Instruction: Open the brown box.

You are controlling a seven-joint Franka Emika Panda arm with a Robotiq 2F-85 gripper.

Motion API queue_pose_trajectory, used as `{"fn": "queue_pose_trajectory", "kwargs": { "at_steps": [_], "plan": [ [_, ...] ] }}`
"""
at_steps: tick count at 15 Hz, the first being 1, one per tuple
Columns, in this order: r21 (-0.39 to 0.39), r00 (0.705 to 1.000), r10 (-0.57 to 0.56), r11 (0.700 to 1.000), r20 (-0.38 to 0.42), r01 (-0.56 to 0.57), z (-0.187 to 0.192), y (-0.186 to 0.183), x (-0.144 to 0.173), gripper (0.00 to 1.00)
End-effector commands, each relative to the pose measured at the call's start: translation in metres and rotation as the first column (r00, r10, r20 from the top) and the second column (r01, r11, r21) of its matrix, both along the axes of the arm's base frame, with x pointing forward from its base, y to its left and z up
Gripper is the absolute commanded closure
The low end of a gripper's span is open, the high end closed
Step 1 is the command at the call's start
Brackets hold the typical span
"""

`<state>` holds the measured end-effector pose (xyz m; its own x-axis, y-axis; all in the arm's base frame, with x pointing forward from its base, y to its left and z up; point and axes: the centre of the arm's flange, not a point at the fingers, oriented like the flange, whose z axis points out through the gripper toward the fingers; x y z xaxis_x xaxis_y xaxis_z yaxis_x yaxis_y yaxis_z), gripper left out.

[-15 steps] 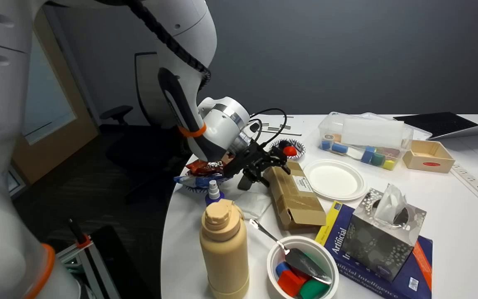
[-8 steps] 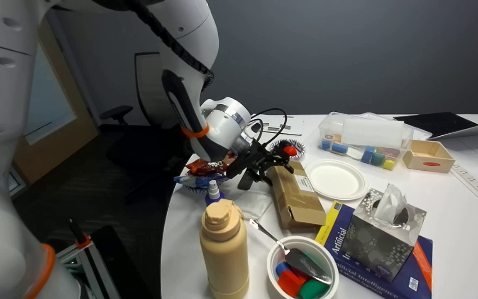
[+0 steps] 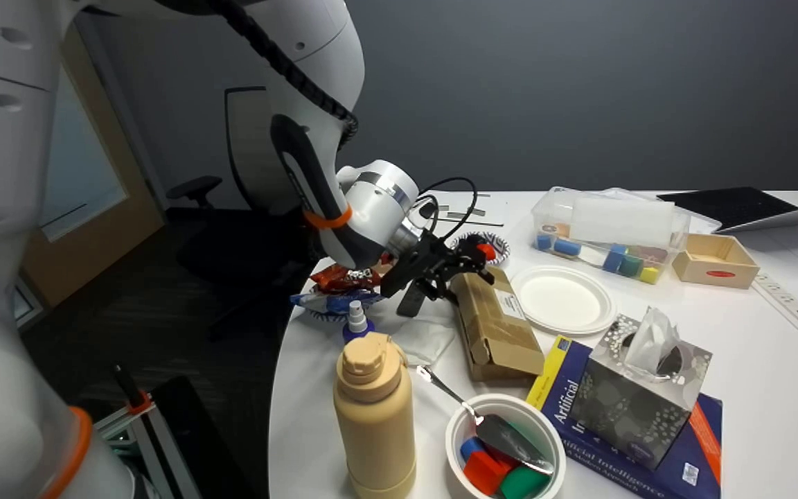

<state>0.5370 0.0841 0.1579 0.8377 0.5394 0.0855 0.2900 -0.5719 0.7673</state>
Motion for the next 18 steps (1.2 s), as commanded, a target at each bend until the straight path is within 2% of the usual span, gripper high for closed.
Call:
{"fn": "queue_pose_trajectory", "kwargs": {
  "at_steps": [1,9,18],
  "plan": [
    [-0.02,0.999,-0.002,1.0,0.051,0.003,0.015,-0.005,-0.006,0.0],
    [-0.053,0.988,-0.055,0.997,0.142,0.063,0.031,-0.021,0.011,0.0],
    [-0.048,0.95,-0.161,0.982,0.268,0.18,0.044,-0.043,0.035,0.0]
  ]
}}
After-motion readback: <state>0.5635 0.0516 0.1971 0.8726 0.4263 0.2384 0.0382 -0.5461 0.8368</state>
